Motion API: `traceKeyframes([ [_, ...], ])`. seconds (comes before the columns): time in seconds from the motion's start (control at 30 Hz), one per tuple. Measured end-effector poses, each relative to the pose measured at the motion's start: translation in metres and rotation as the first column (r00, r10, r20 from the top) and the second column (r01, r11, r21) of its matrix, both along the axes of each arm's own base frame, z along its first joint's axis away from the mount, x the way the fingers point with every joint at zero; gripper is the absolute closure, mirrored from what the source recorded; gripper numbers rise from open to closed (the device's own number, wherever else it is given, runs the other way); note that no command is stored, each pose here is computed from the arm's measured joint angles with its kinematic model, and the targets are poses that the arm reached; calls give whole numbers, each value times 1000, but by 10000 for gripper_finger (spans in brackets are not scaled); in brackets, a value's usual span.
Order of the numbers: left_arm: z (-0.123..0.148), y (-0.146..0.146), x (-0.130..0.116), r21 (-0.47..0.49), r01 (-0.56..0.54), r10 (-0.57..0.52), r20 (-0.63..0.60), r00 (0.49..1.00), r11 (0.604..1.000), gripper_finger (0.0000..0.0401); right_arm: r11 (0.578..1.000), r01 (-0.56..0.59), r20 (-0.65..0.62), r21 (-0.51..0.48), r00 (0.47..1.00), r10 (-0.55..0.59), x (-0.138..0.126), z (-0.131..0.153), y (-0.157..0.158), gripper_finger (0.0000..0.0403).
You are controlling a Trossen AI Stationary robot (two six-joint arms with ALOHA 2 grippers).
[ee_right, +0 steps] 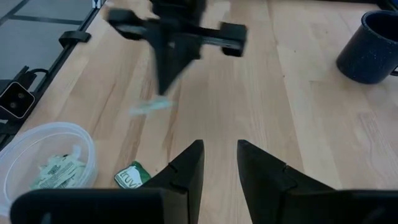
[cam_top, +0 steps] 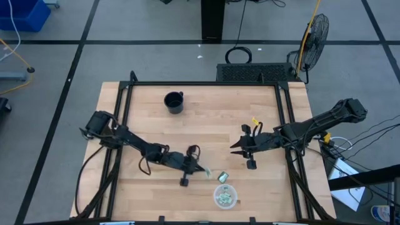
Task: Pick and place items into bin
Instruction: Put the white stevia packet into the bottom bin
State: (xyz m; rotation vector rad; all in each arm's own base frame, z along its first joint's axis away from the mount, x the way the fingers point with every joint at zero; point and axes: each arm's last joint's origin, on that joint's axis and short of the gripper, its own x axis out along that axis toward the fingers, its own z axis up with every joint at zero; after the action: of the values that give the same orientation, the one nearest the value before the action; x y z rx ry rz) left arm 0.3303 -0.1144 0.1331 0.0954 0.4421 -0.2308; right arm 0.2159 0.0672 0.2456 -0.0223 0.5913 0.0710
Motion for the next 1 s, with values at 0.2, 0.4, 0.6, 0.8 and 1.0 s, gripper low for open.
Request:
traceKeyframes([
  [0.2, 46, -35, 30, 36, 141, -139, -40, 989, 989, 399, 1000, -15, 1, -25, 1000, 15, 0, 0, 0, 314],
  [0.4, 67, -66, 54, 82, 198, -191, -87, 978, 977, 400, 999, -27, 3, -46, 1000, 27, 0, 0, 0, 314],
  [0.6, 49, -84, 84, 107, 233, -223, -101, 970, 967, 400, 999, -26, 3, -44, 1000, 26, 0, 0, 0, 314],
  [0.8, 25, -80, 105, 95, 188, -174, -142, 974, 978, 398, 1000, 4, 2, 3, 1000, -4, 0, -2, 0, 314],
  [1.0, 20, -71, 110, 74, 174, -159, -175, 972, 982, 368, 1000, 17, -50, 3, 999, -17, -5, -18, -2, 314],
])
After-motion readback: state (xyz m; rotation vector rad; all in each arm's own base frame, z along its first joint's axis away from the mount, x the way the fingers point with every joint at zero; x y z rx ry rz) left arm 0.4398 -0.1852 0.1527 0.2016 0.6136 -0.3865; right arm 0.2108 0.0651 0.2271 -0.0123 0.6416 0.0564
